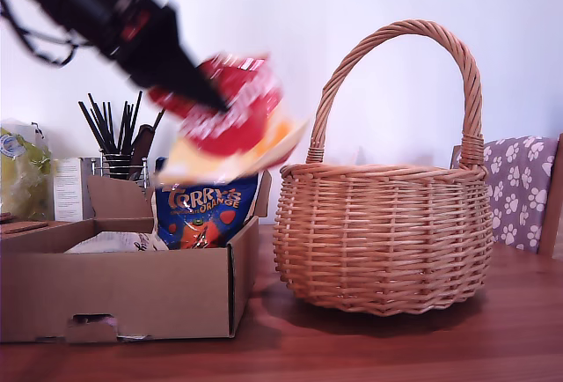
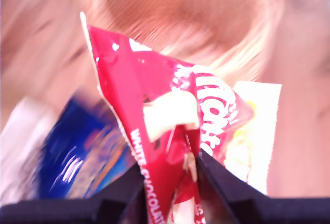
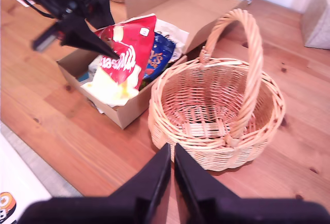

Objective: Move the bags of Easter eggs from the cardboard box on the left into the woven basket on the right side.

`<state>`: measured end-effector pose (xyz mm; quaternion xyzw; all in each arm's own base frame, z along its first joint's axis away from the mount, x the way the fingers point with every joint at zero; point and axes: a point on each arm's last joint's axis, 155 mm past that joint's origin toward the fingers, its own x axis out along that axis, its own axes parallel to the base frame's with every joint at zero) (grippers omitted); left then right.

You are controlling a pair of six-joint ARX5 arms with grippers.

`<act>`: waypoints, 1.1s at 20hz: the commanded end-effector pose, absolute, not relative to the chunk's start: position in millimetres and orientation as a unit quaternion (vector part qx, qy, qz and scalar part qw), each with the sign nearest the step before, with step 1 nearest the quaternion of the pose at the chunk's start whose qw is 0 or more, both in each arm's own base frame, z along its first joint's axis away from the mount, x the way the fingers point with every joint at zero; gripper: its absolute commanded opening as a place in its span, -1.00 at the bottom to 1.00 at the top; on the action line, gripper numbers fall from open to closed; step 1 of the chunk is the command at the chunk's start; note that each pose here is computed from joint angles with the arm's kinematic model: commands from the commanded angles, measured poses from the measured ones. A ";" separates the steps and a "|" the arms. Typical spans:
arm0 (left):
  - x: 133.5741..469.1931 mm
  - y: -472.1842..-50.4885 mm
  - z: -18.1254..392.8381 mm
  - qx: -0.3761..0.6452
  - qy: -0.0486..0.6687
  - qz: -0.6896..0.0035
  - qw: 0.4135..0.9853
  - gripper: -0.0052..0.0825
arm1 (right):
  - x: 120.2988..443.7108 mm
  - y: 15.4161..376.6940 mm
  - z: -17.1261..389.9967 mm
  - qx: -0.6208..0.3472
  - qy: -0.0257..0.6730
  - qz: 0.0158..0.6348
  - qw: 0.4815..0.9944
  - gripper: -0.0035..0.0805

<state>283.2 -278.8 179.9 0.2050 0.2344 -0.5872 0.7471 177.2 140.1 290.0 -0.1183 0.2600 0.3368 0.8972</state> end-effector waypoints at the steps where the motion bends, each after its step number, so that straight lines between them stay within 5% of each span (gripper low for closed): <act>1: 281.0 -297.2 219.8 0.189 0.182 -0.605 0.752 -0.48 | 177.7 140.3 292.7 -0.118 0.256 0.336 0.899 -0.95; 9: 290.2 -357.0 250.5 0.208 0.058 -0.615 0.758 -0.48 | 178.9 139.2 292.9 -0.119 0.255 0.333 0.900 -0.95; 16: 329.0 -387.0 200.2 0.226 0.057 -0.589 0.774 -0.48 | 178.5 139.2 292.5 -0.119 0.256 0.333 0.900 -0.95; 22: 323.6 -397.4 159.7 0.221 0.106 -0.601 0.761 -0.48 | 178.5 139.3 292.6 -0.119 0.255 0.333 0.900 -0.95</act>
